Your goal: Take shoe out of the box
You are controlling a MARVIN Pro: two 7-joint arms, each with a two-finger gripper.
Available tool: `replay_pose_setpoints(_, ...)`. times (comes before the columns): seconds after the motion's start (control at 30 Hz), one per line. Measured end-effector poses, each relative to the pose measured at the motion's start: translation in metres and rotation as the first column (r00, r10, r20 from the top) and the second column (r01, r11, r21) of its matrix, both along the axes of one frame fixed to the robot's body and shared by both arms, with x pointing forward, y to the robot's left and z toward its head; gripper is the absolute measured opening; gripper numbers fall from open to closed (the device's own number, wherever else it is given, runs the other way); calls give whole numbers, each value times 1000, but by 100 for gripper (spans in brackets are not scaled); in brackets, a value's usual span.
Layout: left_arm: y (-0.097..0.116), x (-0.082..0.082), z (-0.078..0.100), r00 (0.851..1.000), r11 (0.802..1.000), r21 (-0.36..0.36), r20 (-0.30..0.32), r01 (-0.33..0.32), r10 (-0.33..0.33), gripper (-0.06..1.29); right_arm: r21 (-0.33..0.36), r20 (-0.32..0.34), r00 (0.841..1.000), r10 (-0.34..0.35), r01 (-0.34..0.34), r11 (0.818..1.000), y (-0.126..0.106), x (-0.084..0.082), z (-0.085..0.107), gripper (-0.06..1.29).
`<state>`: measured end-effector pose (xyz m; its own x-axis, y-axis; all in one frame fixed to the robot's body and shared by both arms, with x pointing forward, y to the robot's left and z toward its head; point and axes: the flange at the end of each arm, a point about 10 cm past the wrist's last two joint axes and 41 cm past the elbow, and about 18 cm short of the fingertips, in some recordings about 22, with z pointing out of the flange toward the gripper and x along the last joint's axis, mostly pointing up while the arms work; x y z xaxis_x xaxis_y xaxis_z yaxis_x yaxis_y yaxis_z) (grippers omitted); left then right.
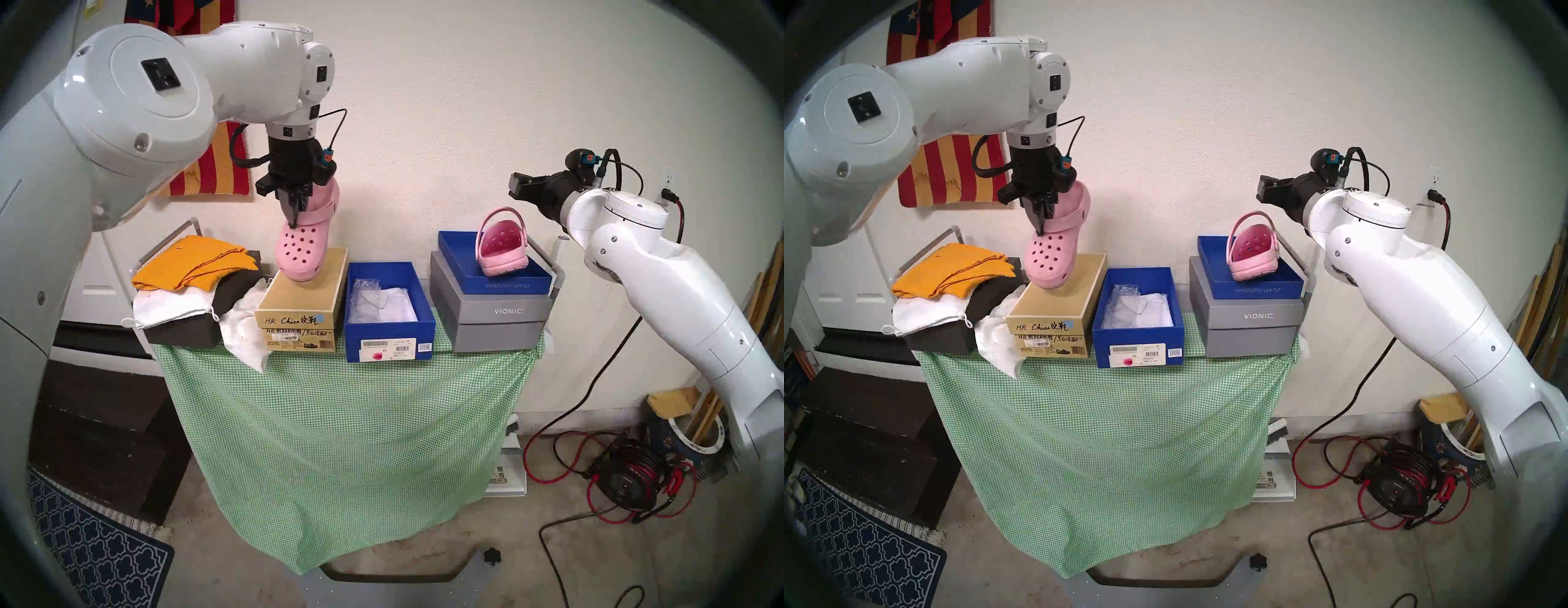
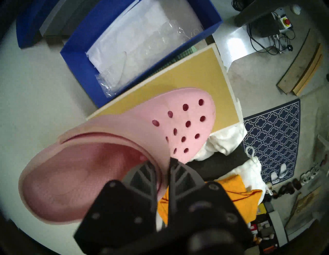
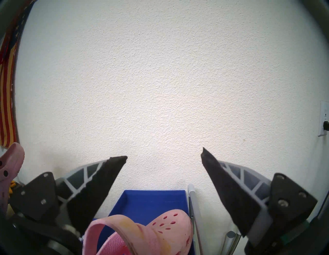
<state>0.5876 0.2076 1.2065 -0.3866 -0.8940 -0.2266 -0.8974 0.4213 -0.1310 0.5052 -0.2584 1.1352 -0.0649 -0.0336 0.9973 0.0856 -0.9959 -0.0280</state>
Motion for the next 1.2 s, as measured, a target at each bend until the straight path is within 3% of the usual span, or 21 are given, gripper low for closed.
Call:
replay_pose_setpoints(0.17,23,-7,-14,998,999,-5,-58,-41,41,9,1,1,1000,0,0,1000,0,0,0,120)
replay_pose_setpoints(0.3,48,-18,-37,987,996,-19,-138,-82,79,9,2,2,1000,0,0,1000,0,0,1,120)
replay_pose_setpoints(0.67,70,-24,-52,978,993,-66,-189,-97,83,12,7,2,1000,-4,4,1000,0,0,2,120)
replay_pose_setpoints(0.7,71,-24,-53,978,993,-69,-191,-97,82,23,7,1,1000,-4,4,1000,0,0,2,120)
replay_pose_setpoints(0.77,71,-23,-58,977,993,-76,-198,-96,79,73,7,1,1000,-5,5,1000,0,-1,2,120)
replay_pose_setpoints(0.87,70,-21,-66,975,992,-82,-209,-95,76,123,7,0,1000,-5,5,1000,0,-1,2,120)
replay_pose_setpoints(0.9,70,-21,-68,975,992,-85,-211,-95,75,128,7,0,1000,-5,5,1000,0,-1,2,120)
replay_pose_setpoints(1.2,72,-16,-64,979,987,-118,-185,-107,84,127,7,-3,1000,-7,7,1000,0,-1,2,120)
